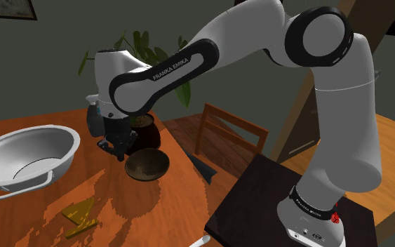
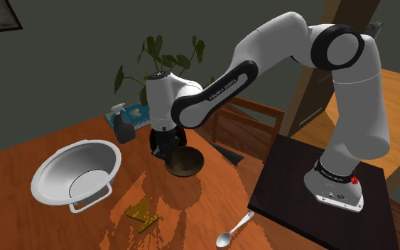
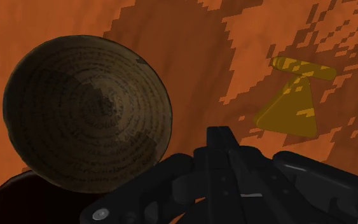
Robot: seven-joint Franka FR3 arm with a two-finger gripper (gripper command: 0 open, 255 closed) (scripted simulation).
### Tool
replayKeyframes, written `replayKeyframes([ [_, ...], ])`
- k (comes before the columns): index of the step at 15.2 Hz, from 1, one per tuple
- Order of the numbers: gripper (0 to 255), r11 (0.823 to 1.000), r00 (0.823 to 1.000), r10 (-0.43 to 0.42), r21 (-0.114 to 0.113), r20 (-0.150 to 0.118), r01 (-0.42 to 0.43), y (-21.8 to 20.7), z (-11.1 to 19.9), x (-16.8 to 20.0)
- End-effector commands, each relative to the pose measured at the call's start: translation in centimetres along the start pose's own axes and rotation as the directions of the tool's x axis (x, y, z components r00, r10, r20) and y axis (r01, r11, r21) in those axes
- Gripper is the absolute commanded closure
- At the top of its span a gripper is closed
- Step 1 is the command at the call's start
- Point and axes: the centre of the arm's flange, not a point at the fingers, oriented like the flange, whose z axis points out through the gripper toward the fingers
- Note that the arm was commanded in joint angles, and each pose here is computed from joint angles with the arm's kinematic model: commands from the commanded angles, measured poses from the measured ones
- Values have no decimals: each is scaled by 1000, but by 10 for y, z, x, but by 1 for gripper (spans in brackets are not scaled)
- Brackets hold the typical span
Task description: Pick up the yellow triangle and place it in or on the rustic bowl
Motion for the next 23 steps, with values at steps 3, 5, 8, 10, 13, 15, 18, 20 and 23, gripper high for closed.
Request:
replayKeyframes([
  [3,0,1000,1000,0,0,0,0,0,0,0],
  [5,0,1000,1000,27,-10,-6,-27,-20,19,-1],
  [8,0,997,998,68,-24,-16,-68,-50,47,-2],
  [10,0,995,995,95,-33,-22,-95,-70,66,-1],
  [13,0,990,990,135,-47,-33,-136,-100,95,1],
  [15,0,985,986,161,-56,-40,-163,-119,114,3],
  [18,0,977,978,200,-69,-51,-204,-147,144,7],
  [20,0,971,973,223,-76,-58,-227,-164,162,10],
  [23,0,971,973,223,-76,-58,-227,-162,177,11],
])
